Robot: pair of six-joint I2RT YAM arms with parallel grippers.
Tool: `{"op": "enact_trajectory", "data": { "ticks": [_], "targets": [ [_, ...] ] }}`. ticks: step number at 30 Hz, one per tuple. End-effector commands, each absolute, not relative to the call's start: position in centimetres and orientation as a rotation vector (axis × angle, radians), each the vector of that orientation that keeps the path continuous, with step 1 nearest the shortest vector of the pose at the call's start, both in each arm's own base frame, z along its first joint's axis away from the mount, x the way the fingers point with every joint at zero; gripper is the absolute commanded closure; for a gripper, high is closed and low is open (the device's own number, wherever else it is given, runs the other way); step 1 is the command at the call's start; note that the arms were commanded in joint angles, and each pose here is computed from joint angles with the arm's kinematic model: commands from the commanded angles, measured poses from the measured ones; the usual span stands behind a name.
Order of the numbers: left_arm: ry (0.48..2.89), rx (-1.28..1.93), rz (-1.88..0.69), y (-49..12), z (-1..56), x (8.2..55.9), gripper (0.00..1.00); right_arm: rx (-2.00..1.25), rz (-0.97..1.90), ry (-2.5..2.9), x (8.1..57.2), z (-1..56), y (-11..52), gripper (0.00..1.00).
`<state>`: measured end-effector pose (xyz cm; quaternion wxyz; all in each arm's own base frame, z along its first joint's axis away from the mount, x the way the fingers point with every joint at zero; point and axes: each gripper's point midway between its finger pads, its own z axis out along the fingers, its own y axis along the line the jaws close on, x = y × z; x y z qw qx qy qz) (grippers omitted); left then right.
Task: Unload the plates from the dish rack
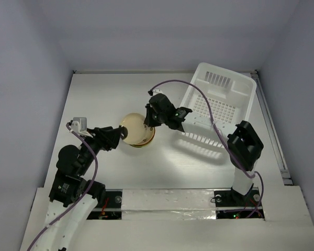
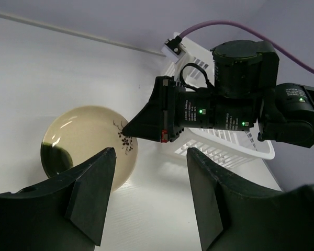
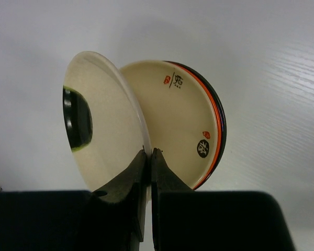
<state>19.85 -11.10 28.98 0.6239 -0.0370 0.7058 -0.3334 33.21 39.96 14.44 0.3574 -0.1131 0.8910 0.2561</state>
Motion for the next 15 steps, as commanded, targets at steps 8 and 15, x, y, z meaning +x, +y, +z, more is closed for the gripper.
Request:
{"op": "enact_trajectory", "data": {
  "ticks": [8,15],
  "targets": [
    [1.596,-0.063,-0.764,-11.3,29.6,20.5,0.47,-0.173,0.673,2.209,34.9,15.9,40.0,0.80],
    [1.600,-0.066,-0.759,-11.2,29.6,20.7,0.47,-0.167,0.593,2.211,34.8,16.5,38.2,0.42]
  ]
}}
